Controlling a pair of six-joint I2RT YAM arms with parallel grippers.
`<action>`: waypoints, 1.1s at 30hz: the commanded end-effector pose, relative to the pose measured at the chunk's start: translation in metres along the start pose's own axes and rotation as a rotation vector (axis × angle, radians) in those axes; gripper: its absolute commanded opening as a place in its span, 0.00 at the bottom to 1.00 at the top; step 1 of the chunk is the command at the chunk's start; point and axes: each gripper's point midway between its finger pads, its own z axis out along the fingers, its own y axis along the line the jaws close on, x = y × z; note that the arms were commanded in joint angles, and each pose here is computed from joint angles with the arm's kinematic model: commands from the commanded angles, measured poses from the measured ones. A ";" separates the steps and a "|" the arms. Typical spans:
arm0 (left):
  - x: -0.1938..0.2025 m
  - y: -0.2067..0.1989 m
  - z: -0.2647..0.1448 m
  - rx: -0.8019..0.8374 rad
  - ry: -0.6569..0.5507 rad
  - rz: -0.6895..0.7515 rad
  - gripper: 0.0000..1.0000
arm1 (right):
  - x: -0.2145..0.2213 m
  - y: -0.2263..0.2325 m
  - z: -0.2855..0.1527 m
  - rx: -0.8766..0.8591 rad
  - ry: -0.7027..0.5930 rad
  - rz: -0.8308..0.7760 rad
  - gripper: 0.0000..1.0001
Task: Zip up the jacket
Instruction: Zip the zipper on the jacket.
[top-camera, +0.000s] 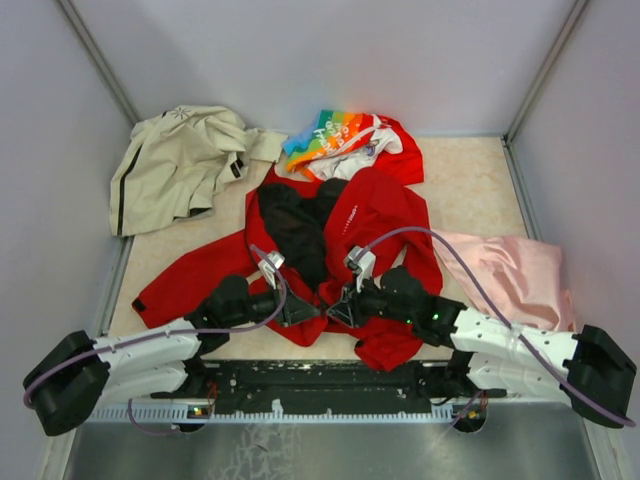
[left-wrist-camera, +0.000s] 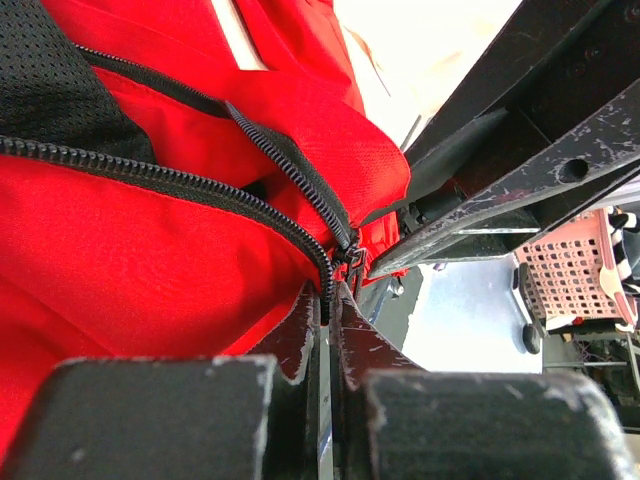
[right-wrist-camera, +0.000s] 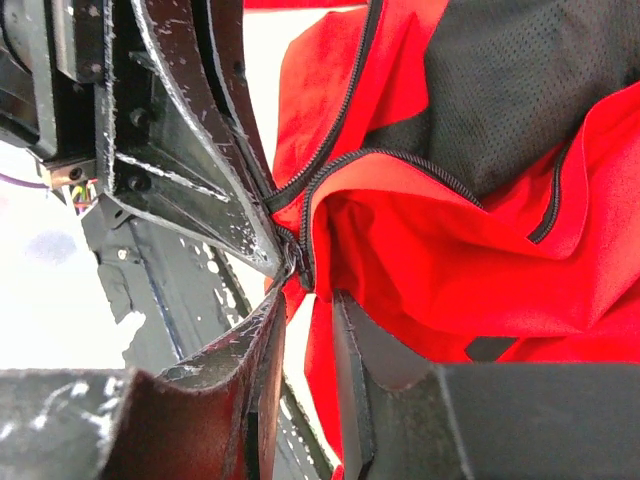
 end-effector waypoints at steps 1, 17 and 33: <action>-0.007 -0.013 0.002 0.053 -0.017 0.019 0.00 | -0.023 0.010 0.002 -0.058 -0.094 -0.032 0.27; -0.006 -0.015 0.001 0.070 -0.013 0.014 0.00 | -0.022 0.019 0.004 -0.118 -0.101 -0.026 0.22; -0.005 -0.014 0.001 0.064 -0.007 0.010 0.00 | -0.026 0.031 -0.037 -0.048 -0.047 -0.505 0.37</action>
